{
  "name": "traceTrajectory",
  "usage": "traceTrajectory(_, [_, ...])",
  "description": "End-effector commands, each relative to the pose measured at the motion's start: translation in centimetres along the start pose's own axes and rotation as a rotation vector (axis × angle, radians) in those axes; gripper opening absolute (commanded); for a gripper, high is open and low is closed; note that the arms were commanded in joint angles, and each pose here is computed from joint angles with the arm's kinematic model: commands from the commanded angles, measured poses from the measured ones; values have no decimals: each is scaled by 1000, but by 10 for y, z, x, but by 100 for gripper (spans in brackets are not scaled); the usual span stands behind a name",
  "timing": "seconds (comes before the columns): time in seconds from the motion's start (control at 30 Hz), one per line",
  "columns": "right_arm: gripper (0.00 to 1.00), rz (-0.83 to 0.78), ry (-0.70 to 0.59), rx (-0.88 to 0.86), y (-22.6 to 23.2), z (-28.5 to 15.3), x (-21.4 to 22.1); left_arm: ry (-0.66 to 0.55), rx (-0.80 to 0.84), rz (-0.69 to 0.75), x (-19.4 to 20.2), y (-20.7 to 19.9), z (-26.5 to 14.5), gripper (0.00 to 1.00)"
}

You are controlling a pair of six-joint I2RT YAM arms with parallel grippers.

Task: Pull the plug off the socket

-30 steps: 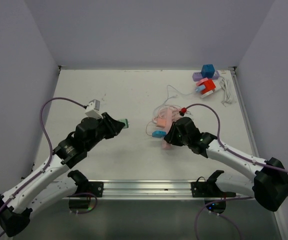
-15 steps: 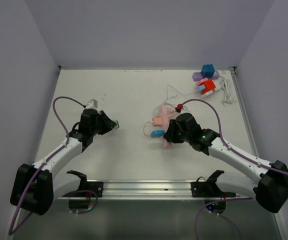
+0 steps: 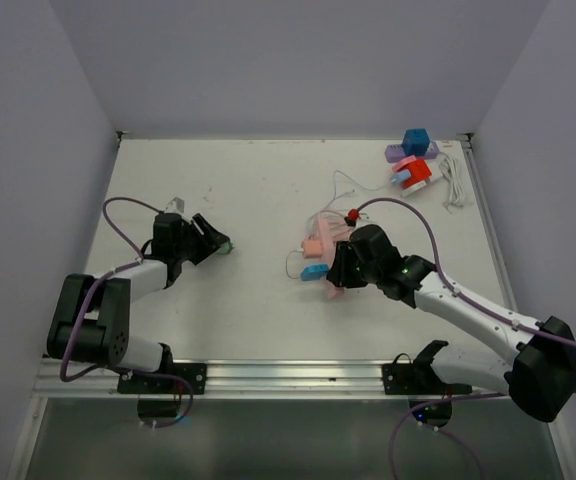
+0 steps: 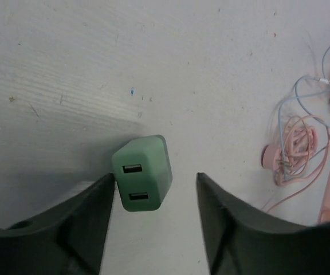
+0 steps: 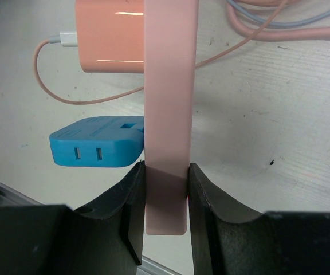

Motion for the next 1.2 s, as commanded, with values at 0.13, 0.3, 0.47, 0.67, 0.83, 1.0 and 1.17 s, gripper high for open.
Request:
traceTrajectory(0.13, [0,-46,-85,-78,21,-3,-38,-62,117,38,-16,-20,-17,93])
traceTrajectory(0.3, [0,-67,-74,-79,26,-1,-47,-66,127,114,-16,-29,-40,98])
traceTrajectory(0.47, [0,-89,-50,-66,28,2,-54,-52,190,284,-7,-47,-68,98])
traceTrajectory(0.67, [0,-115,-13,-63,31,3,-59,-16,300,563,31,-92,-93,98])
traceTrajectory(0.83, [0,-128,11,-99,37,-1,-60,-14,418,723,58,-127,-108,98])
traceTrajectory(1.0, [0,-144,9,-138,42,-7,-63,40,474,894,89,-152,-108,97])
traceTrajectory(1.17, [0,-158,9,-149,43,-11,-62,105,487,1055,126,-169,-102,92])
Point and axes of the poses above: each gripper's point midway between its finger pads, its own z axis out along the fingers, its own y axis along the line the jaws close on, x = y × z, the point moved 5 cm from there along -z, back along the fingers, and after that the axes turned 8 degrees about -z, right-handed, at the moved point
